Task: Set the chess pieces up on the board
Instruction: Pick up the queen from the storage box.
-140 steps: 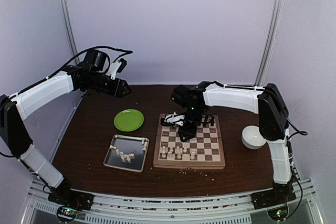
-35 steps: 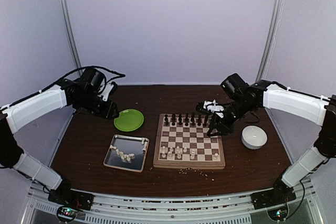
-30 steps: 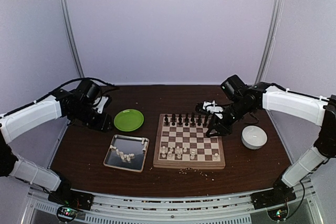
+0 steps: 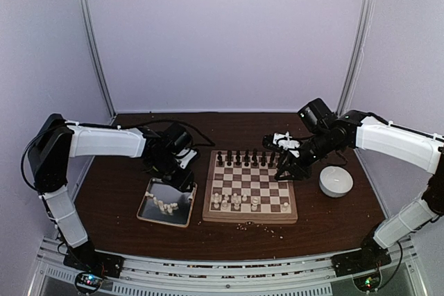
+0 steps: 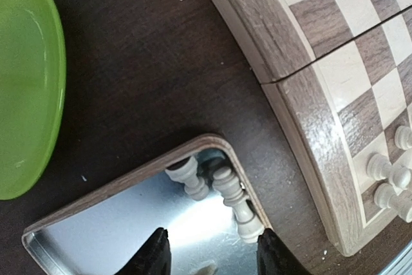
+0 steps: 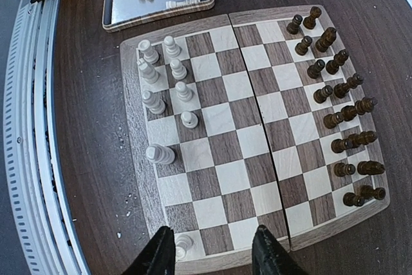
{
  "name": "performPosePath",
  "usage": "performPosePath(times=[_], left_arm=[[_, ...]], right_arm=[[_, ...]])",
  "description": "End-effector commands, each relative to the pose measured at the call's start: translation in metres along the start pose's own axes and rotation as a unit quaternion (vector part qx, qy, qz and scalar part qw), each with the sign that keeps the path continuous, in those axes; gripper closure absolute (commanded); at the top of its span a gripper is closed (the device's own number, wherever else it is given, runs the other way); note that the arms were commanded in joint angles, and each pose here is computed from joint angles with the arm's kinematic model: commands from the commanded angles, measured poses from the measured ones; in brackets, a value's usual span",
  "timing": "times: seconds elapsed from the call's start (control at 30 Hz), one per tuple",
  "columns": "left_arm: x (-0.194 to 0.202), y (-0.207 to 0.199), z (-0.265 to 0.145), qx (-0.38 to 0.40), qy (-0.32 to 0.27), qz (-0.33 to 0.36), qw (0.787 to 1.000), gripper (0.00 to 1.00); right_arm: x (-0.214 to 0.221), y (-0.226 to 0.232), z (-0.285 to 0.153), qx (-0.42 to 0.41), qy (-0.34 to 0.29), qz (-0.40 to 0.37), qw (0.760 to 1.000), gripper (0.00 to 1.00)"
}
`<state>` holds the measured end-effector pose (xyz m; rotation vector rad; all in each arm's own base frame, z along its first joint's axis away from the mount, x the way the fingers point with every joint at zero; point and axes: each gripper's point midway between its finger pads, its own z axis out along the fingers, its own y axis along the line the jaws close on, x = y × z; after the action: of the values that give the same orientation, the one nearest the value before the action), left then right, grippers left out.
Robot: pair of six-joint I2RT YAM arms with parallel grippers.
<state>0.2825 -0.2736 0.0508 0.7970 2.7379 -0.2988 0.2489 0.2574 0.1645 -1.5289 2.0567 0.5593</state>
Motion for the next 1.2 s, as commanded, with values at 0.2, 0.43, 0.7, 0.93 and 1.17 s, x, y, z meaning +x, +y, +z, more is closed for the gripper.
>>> performPosePath(times=[0.2, 0.43, 0.7, 0.93, 1.17], left_arm=[[-0.004, -0.010, 0.015, -0.003, 0.012, 0.012, 1.000, 0.54], [0.008, -0.010, 0.023, -0.015, 0.040, 0.020, 0.999, 0.55], [0.018, -0.002, 0.014, -0.038, 0.045, 0.013, 0.998, 0.60], [-0.001, -0.010, -0.010, -0.017, -0.013, -0.010, 1.000, 0.62], [0.003, -0.009, -0.004, -0.011, 0.000, -0.022, 1.000, 0.68]], right_arm=[[0.005, -0.002, 0.002, 0.006, 0.009, -0.005, 1.000, 0.59], [0.008, -0.002, 0.006, -0.001, 0.017, -0.002, 1.000, 0.59], [0.010, -0.001, 0.008, -0.005, 0.022, -0.003, 1.000, 0.59], [0.012, -0.001, 0.010, -0.009, 0.027, -0.001, 1.000, 0.59], [0.014, 0.000, 0.013, -0.015, 0.033, 0.000, 0.999, 0.59]])
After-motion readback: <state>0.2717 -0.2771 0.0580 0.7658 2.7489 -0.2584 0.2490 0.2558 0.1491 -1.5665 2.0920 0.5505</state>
